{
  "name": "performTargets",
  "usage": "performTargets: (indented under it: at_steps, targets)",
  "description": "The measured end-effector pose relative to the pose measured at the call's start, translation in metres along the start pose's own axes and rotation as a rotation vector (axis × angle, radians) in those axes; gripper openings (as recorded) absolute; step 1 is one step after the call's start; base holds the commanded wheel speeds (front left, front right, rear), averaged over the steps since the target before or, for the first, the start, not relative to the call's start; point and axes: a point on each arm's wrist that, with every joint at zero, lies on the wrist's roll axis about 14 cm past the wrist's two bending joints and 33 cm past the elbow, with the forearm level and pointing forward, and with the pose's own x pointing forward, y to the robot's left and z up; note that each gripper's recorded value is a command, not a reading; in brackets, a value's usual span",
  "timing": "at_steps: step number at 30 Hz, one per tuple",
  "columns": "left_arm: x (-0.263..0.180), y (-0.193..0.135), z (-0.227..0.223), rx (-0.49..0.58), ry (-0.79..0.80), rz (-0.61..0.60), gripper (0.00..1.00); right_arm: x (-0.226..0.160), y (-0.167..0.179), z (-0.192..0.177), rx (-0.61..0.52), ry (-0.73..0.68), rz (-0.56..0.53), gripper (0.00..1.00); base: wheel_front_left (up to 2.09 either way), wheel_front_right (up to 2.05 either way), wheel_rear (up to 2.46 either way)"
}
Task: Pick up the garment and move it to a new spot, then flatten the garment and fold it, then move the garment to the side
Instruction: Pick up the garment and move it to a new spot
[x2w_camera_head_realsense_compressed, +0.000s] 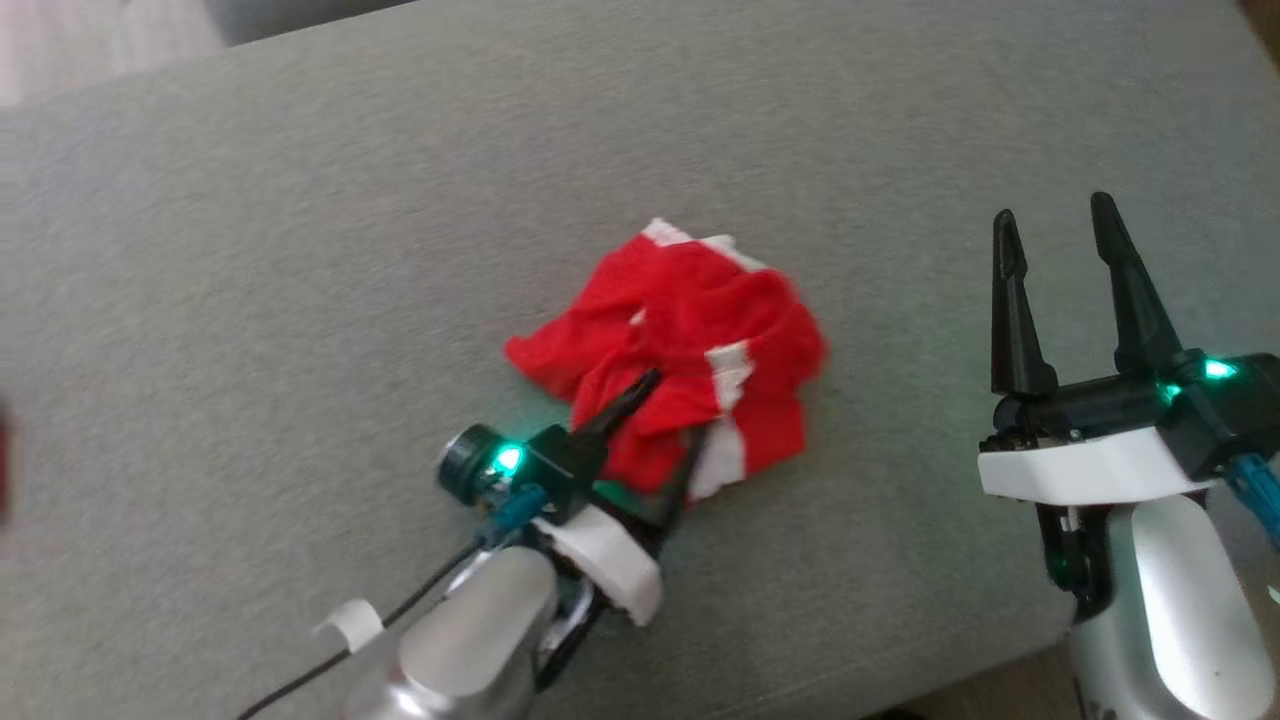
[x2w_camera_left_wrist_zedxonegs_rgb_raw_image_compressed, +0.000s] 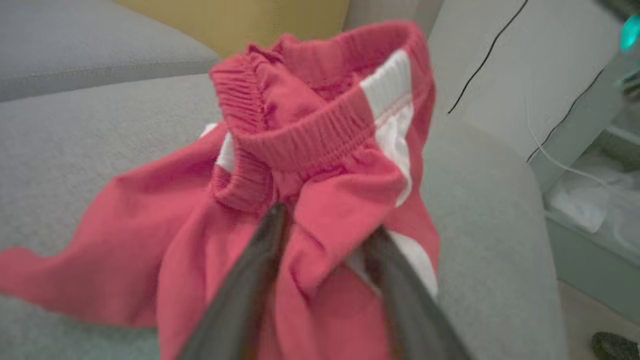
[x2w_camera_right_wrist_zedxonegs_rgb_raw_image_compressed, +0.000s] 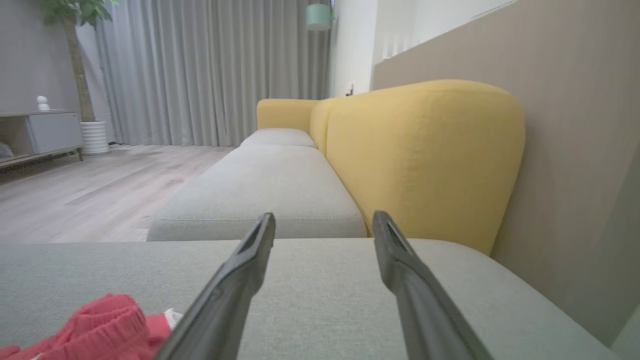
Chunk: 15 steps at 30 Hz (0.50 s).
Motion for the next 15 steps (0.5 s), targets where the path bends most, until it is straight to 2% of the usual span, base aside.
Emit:
performTargets:
  at_steps: [4,8,10,12,15]
  targets:
    - [-0.006,0.002,0.041,0.028,-0.128,0.058,1.00,0.006,0.015,-0.008,0.000,0.016,0.042,1.00,0.00,0.00,0.00]
    - [-0.030,0.009,0.084,0.084,-0.264,0.170,1.00,-0.008,0.028,-0.020,0.013,0.059,0.074,1.00,0.00,0.00,0.00]
    - [-0.051,0.016,0.097,0.080,-0.321,0.255,1.00,-0.020,0.032,-0.027,0.017,0.087,0.084,1.00,0.00,0.00,0.00]
    - [-0.083,0.031,0.103,0.009,-0.380,0.373,1.00,-0.031,0.034,-0.031,0.026,0.103,0.090,1.00,0.00,0.00,0.00]
    - [-0.140,0.057,0.095,0.028,-0.401,0.584,1.00,-0.043,0.040,-0.027,0.050,0.095,0.103,1.00,0.00,0.00,0.00]
